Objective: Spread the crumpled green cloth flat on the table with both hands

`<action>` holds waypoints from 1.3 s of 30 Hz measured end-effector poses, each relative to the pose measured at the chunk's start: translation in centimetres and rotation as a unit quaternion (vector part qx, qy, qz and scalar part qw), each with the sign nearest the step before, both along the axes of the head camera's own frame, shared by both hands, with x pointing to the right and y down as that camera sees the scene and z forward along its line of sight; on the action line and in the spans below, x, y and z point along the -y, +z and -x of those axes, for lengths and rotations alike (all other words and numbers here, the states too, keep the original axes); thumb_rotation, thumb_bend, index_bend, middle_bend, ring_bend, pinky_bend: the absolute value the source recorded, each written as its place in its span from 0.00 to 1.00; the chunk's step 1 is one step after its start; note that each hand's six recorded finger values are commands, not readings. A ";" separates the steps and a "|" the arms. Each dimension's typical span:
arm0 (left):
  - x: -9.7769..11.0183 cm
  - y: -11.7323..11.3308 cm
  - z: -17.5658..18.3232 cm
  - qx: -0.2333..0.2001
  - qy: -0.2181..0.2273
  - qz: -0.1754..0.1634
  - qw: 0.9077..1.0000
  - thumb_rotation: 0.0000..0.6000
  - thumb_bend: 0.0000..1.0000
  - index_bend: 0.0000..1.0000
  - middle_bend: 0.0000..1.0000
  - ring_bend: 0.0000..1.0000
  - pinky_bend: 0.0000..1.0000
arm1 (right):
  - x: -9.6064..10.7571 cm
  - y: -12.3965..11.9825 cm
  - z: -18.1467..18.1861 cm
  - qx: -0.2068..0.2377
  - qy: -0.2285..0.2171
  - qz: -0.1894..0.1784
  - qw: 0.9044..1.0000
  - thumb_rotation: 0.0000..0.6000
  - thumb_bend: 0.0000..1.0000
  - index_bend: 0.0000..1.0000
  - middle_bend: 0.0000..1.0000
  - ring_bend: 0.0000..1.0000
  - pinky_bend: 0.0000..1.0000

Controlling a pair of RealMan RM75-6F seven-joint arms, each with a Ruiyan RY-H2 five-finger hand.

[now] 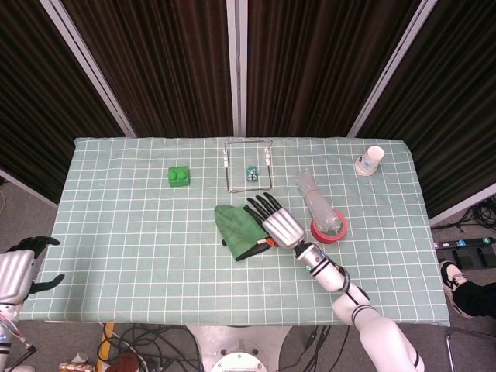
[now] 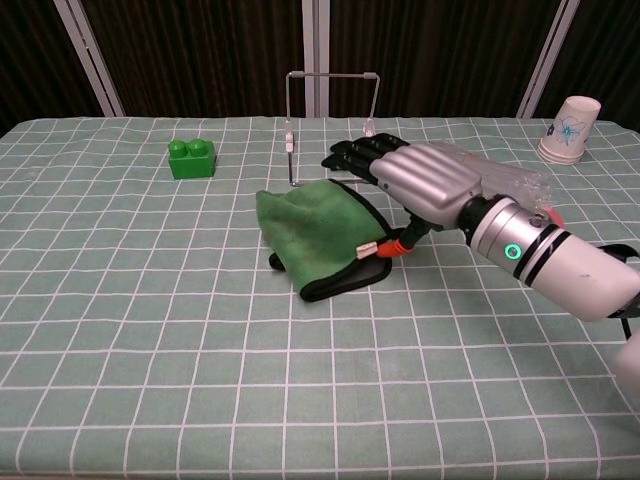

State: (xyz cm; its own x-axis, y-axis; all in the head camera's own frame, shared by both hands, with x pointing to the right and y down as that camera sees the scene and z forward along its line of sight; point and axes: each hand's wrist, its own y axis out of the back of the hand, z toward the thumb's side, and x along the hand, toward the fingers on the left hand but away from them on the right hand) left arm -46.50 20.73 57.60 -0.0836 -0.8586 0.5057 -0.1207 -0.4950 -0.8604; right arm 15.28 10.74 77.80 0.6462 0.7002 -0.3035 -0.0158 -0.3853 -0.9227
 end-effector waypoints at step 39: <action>-0.1 0.1 0.2 -0.001 0.000 0.004 1.000 1.00 0.12 0.32 0.33 0.26 0.37 | -1.0 -3.1 4.4 0.095 -0.073 0.003 0.993 1.00 0.37 0.63 0.26 0.08 0.00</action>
State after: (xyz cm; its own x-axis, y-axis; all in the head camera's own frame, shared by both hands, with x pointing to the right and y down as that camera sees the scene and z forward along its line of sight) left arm -46.66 20.84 57.69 -0.0816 -0.8543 0.5133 -0.1225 -0.5026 -0.8558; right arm 10.83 11.77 74.66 0.7864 0.5938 -0.1701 0.1031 -0.3978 -0.9117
